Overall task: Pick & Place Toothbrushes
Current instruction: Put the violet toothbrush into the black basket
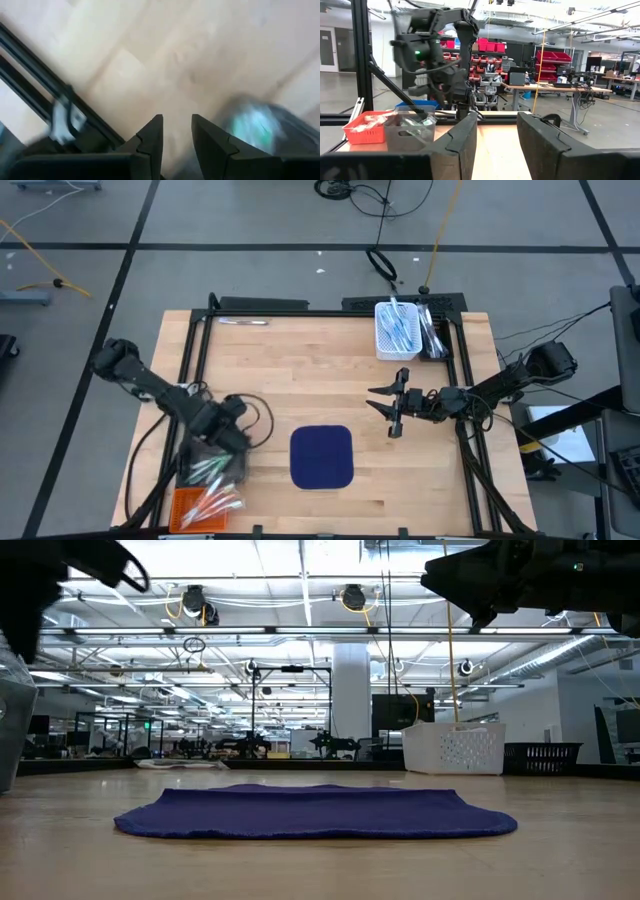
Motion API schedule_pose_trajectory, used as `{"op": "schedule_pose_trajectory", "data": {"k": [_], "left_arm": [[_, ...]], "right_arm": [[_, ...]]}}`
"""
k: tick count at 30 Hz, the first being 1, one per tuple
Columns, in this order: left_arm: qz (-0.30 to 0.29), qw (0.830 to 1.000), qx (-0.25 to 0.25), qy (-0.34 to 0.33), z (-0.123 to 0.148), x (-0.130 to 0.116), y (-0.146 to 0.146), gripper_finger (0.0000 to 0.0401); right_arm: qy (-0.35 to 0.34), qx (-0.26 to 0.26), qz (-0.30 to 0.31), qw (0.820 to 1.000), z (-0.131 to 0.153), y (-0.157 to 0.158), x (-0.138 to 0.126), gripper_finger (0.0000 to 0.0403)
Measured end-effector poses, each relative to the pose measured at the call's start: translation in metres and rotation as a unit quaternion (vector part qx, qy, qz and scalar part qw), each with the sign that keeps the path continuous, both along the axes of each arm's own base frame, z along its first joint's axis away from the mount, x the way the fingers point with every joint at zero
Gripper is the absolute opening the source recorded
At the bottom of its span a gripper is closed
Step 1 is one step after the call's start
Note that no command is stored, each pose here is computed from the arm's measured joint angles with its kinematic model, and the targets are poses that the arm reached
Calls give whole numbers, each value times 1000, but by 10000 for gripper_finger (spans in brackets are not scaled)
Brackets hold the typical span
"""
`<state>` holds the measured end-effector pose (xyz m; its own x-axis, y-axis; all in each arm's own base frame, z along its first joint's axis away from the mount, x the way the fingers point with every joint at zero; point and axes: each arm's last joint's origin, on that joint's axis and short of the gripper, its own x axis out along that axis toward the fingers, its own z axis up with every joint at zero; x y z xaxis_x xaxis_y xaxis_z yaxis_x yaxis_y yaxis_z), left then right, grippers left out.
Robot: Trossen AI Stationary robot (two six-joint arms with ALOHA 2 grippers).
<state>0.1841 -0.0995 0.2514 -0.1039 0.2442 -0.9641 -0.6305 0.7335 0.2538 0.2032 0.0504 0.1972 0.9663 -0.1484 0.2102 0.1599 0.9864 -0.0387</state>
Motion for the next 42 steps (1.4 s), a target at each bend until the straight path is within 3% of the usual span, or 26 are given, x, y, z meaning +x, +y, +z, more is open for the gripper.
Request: {"op": "schedule_pose_trajectory", "data": {"k": [10, 15, 26, 34, 42], "left_arm": [[-2, 1000, 9, 9, -1, 30, 79, 104], [-19, 999, -2, -28, -2, 42, 124, 104], [-26, 996, 22, -87, -4, 40, 219, 104], [1, 989, 27, -148, -25, 43, 280, 104], [-2, 991, 30, -127, -60, 39, 323, 104]], "right_arm": [[1, 0, 0, 1000, 0, 0, 0, 132], [8, -3, 0, 1000, -2, 0, 0, 132], [10, -4, 0, 1000, -2, 0, 0, 132], [-1, 7, 2, 1000, 0, 0, 0, 132], [3, 14, 4, 1000, -1, 0, 0, 132]]}}
